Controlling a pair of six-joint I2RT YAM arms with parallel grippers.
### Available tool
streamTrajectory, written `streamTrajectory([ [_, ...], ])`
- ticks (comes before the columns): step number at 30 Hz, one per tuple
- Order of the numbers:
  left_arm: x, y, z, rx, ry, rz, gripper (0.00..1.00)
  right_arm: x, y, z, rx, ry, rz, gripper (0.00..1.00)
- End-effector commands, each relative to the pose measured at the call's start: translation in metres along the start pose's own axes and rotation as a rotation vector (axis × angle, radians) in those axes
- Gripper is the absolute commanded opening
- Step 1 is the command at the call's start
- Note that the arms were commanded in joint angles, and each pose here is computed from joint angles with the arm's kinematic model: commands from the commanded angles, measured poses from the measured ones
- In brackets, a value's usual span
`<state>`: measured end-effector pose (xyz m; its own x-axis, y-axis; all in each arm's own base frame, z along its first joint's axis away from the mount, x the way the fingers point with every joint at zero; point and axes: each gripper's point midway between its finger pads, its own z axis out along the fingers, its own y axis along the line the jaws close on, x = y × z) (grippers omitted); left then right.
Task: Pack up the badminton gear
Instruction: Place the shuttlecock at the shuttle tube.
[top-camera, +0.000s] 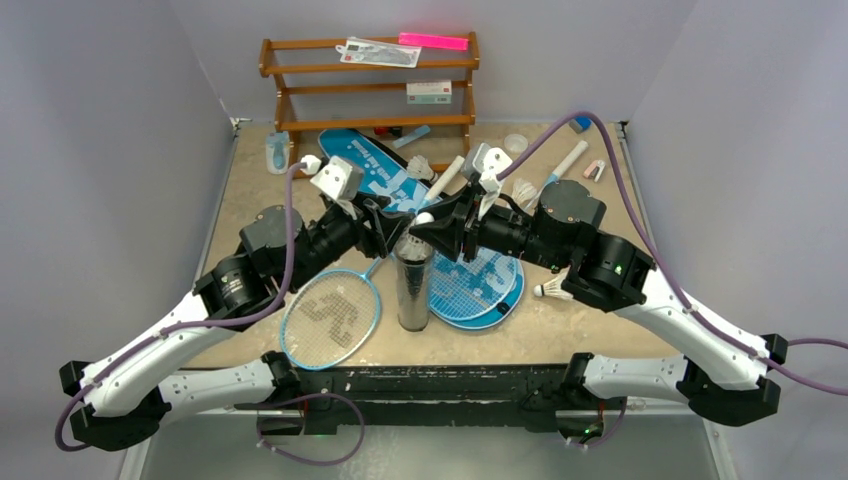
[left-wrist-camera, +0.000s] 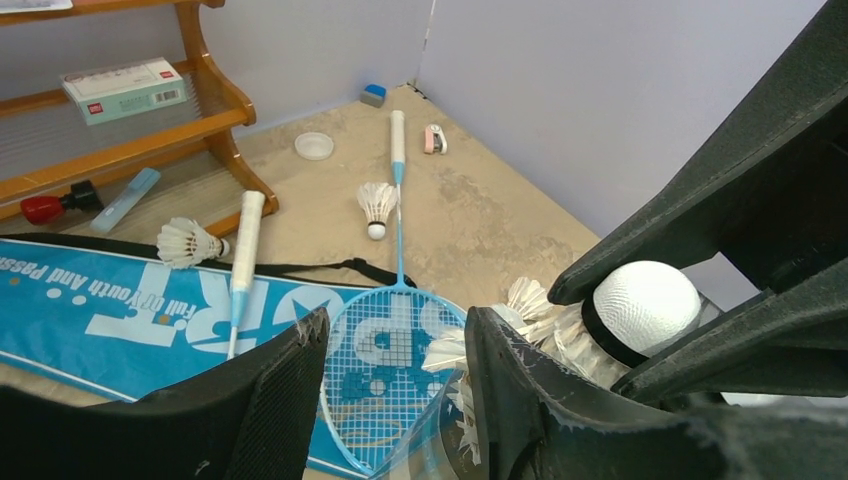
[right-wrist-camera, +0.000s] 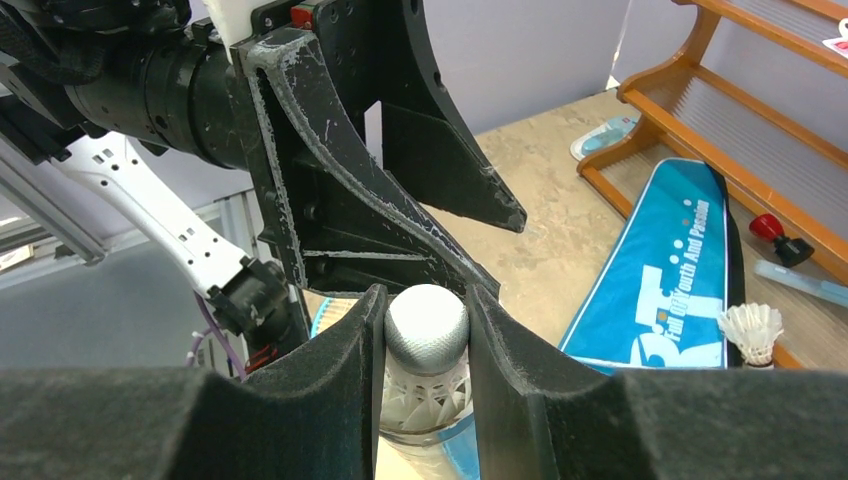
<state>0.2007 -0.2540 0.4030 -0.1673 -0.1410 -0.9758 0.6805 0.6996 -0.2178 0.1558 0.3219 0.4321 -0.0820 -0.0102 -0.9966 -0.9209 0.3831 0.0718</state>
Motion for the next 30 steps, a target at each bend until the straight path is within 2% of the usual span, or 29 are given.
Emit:
streamTrajectory([
  [1, 0.016, -0.007, -0.003, 0.036, 0.093, 0.015, 0.53, 0.000, 0.003, 0.002, -0.021, 0.021, -0.015, 0.34],
  [7, -0.022, -0.014, -0.011, 0.050, 0.029, 0.001, 0.59, 0.008, 0.001, 0.006, -0.013, 0.054, -0.018, 0.34],
  [11, -0.032, -0.012, -0.019, 0.037, 0.016, -0.029, 0.62, 0.013, -0.002, 0.008, -0.004, 0.067, -0.020, 0.34],
  [18, -0.020, 0.000, -0.034, -0.018, 0.027, -0.081, 0.63, 0.016, -0.002, 0.010, -0.004, 0.082, -0.027, 0.34],
  [24, 0.005, 0.010, -0.045, -0.051, 0.071, -0.110, 0.56, 0.010, -0.002, 0.007, -0.003, 0.070, -0.031, 0.34],
  [30, 0.019, 0.009, -0.050, -0.027, 0.073, -0.133, 0.56, 0.008, -0.002, 0.004, -0.001, 0.065, -0.034, 0.34],
])
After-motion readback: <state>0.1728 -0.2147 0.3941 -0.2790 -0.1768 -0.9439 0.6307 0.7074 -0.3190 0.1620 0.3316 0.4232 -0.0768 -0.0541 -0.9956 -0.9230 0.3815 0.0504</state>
